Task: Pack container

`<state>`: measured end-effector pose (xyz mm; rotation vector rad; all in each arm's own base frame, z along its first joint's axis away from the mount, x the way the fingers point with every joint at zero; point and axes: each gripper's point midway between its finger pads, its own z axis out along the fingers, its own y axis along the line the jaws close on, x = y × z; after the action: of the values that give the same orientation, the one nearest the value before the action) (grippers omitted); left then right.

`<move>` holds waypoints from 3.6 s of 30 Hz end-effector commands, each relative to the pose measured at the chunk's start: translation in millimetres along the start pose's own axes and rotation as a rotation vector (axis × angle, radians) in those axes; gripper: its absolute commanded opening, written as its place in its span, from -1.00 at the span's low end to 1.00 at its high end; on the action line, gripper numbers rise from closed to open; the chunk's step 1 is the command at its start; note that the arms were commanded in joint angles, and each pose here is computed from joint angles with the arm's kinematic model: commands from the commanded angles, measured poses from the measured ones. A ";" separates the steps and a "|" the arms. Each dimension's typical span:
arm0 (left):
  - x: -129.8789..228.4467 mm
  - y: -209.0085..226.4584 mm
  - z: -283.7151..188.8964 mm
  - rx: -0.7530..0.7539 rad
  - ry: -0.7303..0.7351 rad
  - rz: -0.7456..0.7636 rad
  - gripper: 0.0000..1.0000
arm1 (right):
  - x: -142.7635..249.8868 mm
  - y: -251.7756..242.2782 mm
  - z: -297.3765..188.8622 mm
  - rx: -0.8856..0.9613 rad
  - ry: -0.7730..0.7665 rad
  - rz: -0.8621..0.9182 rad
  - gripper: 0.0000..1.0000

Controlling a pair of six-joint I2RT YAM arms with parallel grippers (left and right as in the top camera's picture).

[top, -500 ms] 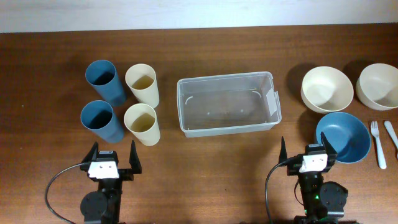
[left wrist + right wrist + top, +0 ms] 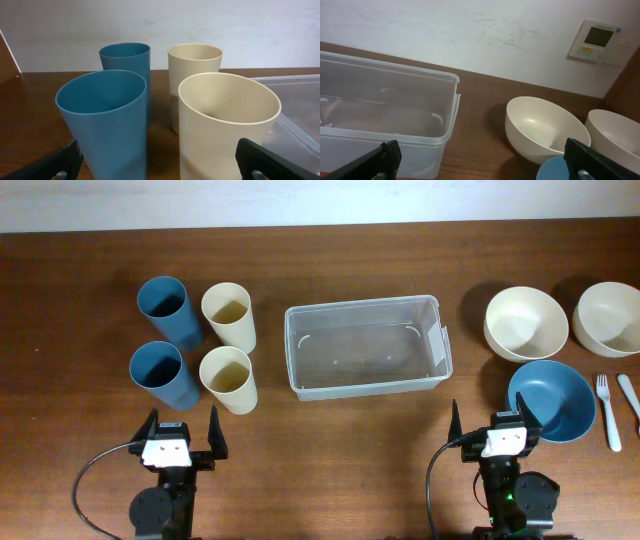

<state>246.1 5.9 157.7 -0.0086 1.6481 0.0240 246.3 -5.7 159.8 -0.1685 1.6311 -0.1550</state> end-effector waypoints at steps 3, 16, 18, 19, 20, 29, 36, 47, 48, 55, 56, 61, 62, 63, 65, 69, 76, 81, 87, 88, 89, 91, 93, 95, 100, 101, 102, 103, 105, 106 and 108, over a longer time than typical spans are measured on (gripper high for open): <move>1.6 2.5 -0.2 -0.012 0.003 0.019 1.00 | 1.5 1.1 -0.3 -0.007 0.000 0.001 0.98; 1.6 2.5 -0.2 -0.012 0.003 0.019 1.00 | 1.6 1.2 -0.3 -0.007 0.000 0.001 0.98; 1.6 2.5 -0.2 -0.012 0.003 0.019 1.00 | 1.6 1.1 -0.3 -0.007 0.000 0.001 0.98; 1.6 2.4 -0.2 -0.012 0.003 0.019 1.00 | 1.5 1.1 -0.3 -0.007 0.000 0.001 0.97; 1.6 2.4 -0.2 -0.012 0.003 0.019 1.00 | 1.6 1.1 -0.3 -0.007 0.000 0.001 0.98; 1.6 2.5 -0.2 -0.012 0.003 0.019 1.00 | 1.6 1.1 -0.3 -0.007 0.000 0.001 0.98; 1.6 2.4 -0.2 -0.012 0.003 0.019 1.00 | 1.5 1.1 -0.3 -0.007 0.000 0.001 0.98; 1.6 2.5 -0.2 -0.012 0.003 0.019 1.00 | 1.6 1.1 -0.3 -0.007 0.000 0.001 0.97; 1.6 2.5 -0.2 -0.012 0.003 0.019 1.00 | 1.6 1.1 -0.3 -0.007 0.000 0.001 0.98; 1.6 2.4 -0.2 -0.012 0.003 0.019 1.00 | 1.5 1.1 -0.3 -0.007 0.000 0.001 0.97; 1.6 2.5 -0.2 -0.012 0.003 0.019 0.99 | 1.6 1.1 -0.3 -0.007 0.000 0.001 0.98; 1.6 2.4 -0.2 -0.012 0.003 0.019 0.99 | 1.6 1.1 -0.3 -0.007 0.000 0.001 0.98; 1.6 2.4 -0.2 -0.012 0.003 0.019 1.00 | 1.6 1.2 -0.3 -0.007 0.000 0.001 0.98; 1.6 2.5 -0.2 -0.012 0.003 0.019 0.99 | 1.6 1.1 -0.3 -0.007 0.000 0.001 0.98; 1.6 2.4 -0.2 -0.012 0.003 0.019 1.00 | 1.6 1.2 -0.3 -0.007 0.000 0.001 0.97; 1.6 2.5 -0.2 -0.012 0.003 0.019 1.00 | 1.6 1.1 -0.3 -0.007 0.000 0.001 0.98; 1.6 2.5 -0.2 -0.012 0.003 0.019 1.00 | 1.5 1.1 -0.3 -0.007 0.000 0.001 0.98; 1.6 2.4 -0.2 -0.012 0.003 0.019 1.00 | 1.6 1.1 -0.3 -0.007 0.000 0.001 0.98; 1.6 2.5 -0.2 -0.012 0.003 0.019 1.00 | 1.6 1.1 -0.3 -0.007 0.000 0.001 0.98; 1.6 2.4 -0.2 -0.012 0.003 0.019 1.00 | 1.6 1.1 -0.3 -0.007 0.000 0.001 0.97; 1.6 2.5 -0.2 -0.012 0.003 0.019 0.99 | 1.5 1.2 -0.3 -0.007 0.000 0.001 0.97; 1.6 2.5 -0.2 -0.012 0.003 0.019 0.99 | -0.1 0.9 -0.3 -0.006 -0.006 0.000 0.98; 1.6 2.5 -0.2 -0.012 0.003 0.019 0.99 | -0.3 2.5 -0.3 -0.015 -0.008 0.001 0.97; 1.6 2.5 -0.2 -0.012 0.003 0.019 1.00 | -2.2 11.1 -0.7 -0.066 -0.018 0.026 0.98; 1.6 2.5 -0.2 -0.012 0.003 0.019 1.00 | -8.0 29.0 -3.0 -0.177 -0.025 0.277 0.98; 1.6 2.5 -0.2 -0.012 0.003 0.019 1.00 | -8.4 31.5 -3.5 -0.193 -0.019 0.348 0.98; 1.6 2.4 -0.2 -0.012 0.003 0.019 1.00 | -8.2 32.6 -3.5 -0.201 -0.010 0.417 0.98; 1.6 2.5 -0.2 -0.012 0.003 0.019 0.99 | -7.6 33.0 -3.4 -0.203 -0.002 0.464 0.98; 1.6 2.5 -0.2 -0.012 0.003 0.019 1.00 | -5.5 35.7 -3.1 -0.216 0.016 0.529 0.98; 1.6 2.5 -0.2 -0.012 0.003 0.019 1.00 | -3.4 36.6 -2.6 -0.218 0.028 0.534 0.98; 1.6 2.5 -0.2 -0.012 0.003 0.019 1.00 | 1.9 38.1 -1.4 -0.220 0.053 0.539 0.97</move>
<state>246.1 5.9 157.7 -0.0086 1.6481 0.0240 244.6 24.3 159.8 0.0444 1.6468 0.3134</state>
